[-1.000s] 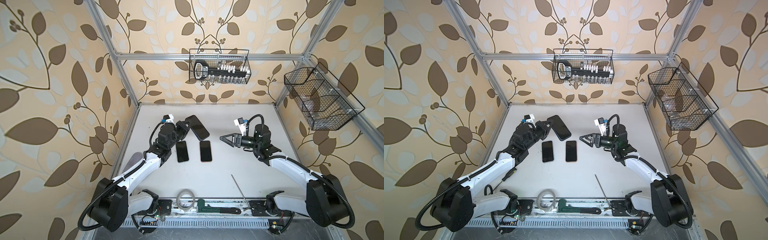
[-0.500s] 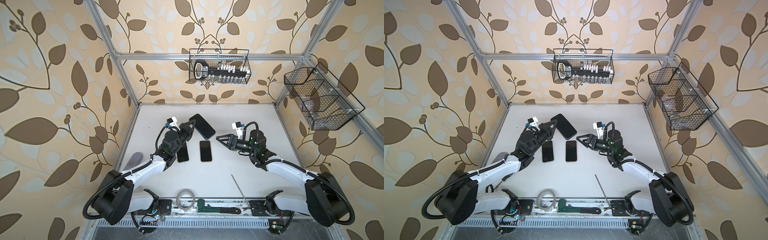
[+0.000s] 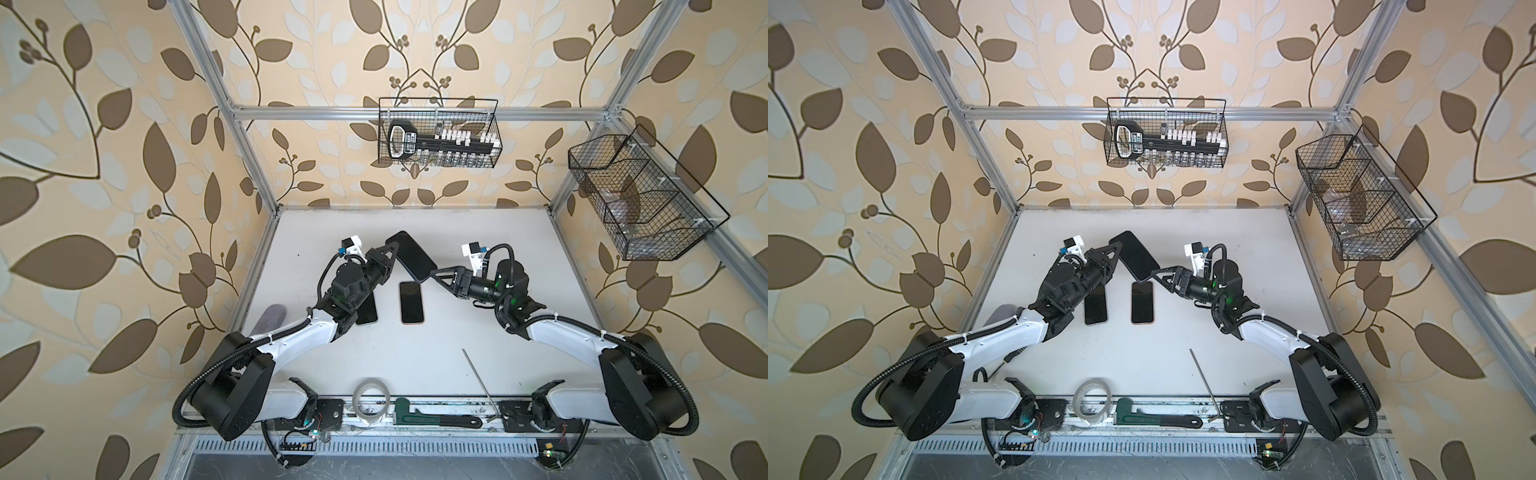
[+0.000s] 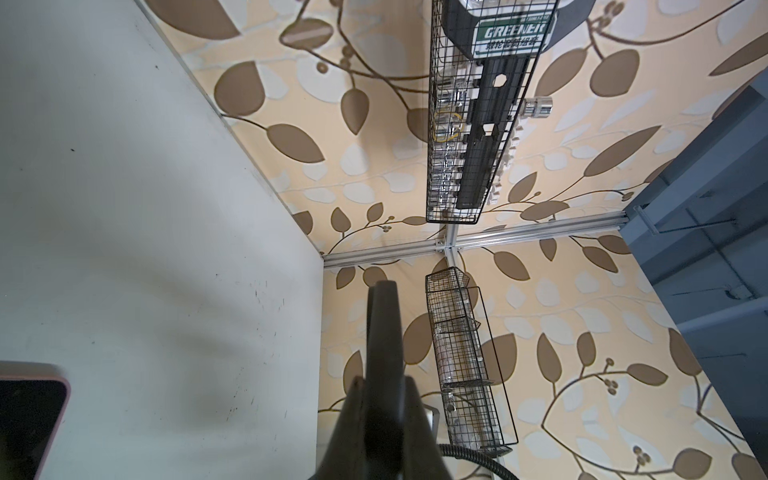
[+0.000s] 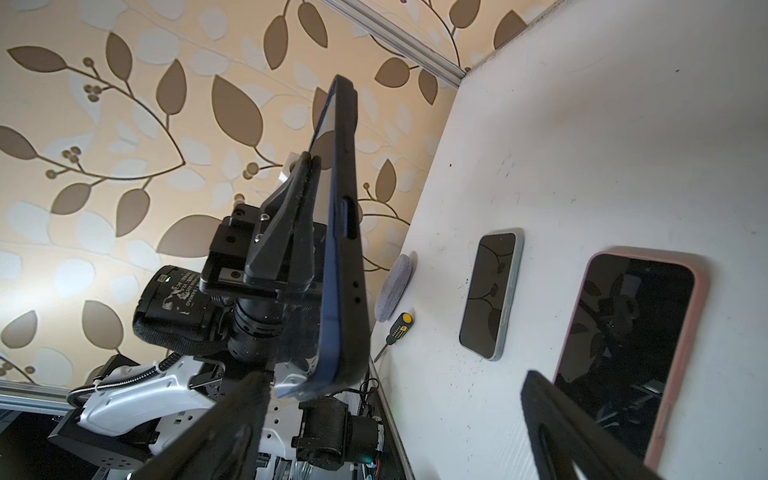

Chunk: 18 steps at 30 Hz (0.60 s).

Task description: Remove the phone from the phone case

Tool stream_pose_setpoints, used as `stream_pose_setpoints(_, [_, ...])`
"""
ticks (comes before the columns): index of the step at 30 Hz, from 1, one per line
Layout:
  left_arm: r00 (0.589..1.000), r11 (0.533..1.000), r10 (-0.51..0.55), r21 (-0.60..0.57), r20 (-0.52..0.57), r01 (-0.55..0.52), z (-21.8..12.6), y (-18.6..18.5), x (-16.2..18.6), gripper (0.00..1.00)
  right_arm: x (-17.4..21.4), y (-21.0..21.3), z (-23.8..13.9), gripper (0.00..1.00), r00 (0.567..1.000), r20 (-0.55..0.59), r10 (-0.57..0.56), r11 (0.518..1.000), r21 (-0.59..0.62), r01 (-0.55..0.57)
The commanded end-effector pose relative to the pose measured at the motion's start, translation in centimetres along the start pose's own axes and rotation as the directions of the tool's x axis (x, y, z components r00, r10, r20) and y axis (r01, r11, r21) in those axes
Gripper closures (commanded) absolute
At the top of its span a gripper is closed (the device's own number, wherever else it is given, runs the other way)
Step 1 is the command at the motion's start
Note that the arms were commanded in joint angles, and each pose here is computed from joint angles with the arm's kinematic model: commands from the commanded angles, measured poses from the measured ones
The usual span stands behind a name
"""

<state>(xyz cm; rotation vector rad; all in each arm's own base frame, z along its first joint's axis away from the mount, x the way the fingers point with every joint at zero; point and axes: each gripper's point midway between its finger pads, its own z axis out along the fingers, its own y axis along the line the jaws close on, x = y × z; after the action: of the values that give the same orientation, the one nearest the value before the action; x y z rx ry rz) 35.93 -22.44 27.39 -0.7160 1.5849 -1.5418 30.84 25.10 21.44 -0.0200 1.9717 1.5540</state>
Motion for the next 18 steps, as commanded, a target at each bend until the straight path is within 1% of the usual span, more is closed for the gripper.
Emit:
stream_pose_setpoints(1, [0.999,0.982,-0.008,0.19,0.037,0.001,0.04,-6.6,-0.92,1.0,-0.1,0.22,-0.05,0.06,1.0,0.017,-0.005,1.0,-0.021,0.006])
stream_pose_setpoints(6, [1.0,0.981,-0.004,0.195,0.031,-0.002,0.21,-6.93,-0.86,1.0,0.11,-0.31,-0.36,0.06,1.0,0.024,0.002,1.0,-0.011,-0.002])
stream_pose_setpoints(18, [1.0,0.981,-0.002,0.195,0.017,-0.002,0.26,-7.17,-0.57,1.0,-0.31,0.32,-0.7,0.07,0.999,0.04,-0.014,0.999,-0.042,0.016])
